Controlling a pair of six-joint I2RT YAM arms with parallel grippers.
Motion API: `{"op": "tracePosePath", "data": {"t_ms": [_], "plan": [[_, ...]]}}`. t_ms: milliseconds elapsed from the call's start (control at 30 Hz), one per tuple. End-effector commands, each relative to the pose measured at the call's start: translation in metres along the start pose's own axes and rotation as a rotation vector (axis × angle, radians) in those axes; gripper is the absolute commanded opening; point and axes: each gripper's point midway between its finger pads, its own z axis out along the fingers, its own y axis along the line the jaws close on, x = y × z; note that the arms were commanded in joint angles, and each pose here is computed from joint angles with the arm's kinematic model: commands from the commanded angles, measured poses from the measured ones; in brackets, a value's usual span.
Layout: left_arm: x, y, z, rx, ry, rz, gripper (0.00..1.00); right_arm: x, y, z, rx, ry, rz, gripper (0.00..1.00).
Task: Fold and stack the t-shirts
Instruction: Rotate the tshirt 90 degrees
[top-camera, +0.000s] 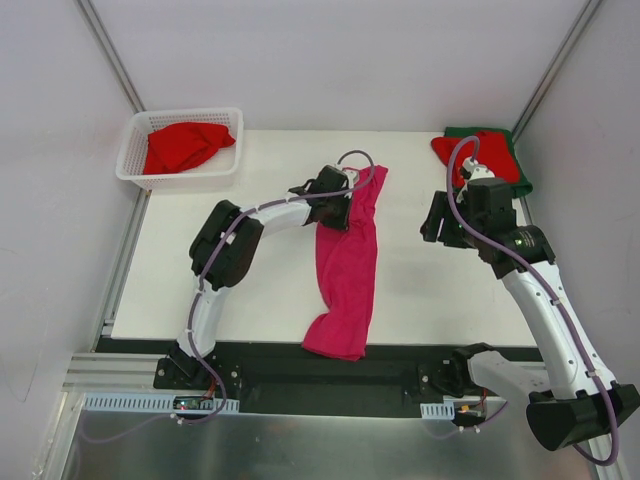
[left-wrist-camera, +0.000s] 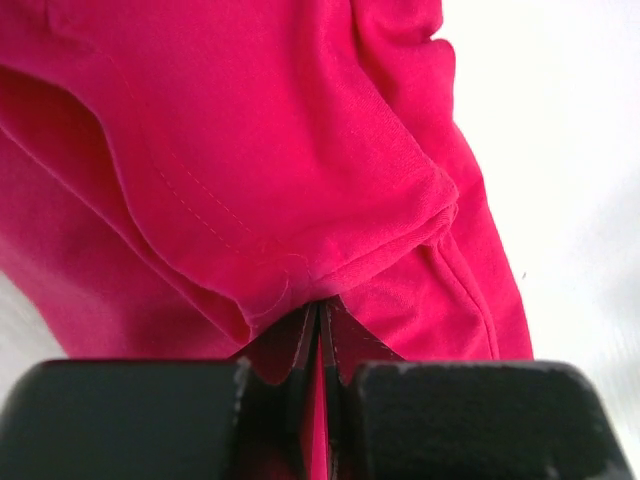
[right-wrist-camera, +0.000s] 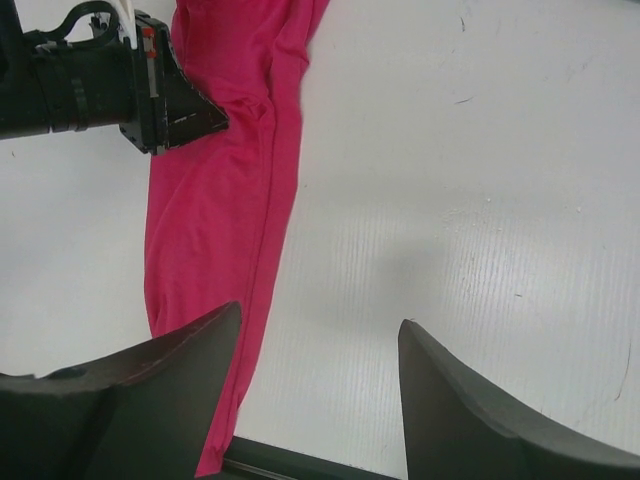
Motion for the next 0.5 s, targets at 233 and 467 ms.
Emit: {"op": "tracePosePath", "data": {"t_ms": [233, 467], "plan": [[-0.032, 0.028, 0.015, -0.031, 0.005, -0.03, 0.0, -0.004, -0.01, -0.013, 0.055, -0.033, 0.002, 0.68], [-0.046, 0.051, 0.014, -0.052, -0.006, -0.067, 0.0, -0.001, -0.012, -0.012, 0.064, -0.025, 0.001, 0.69]]}}
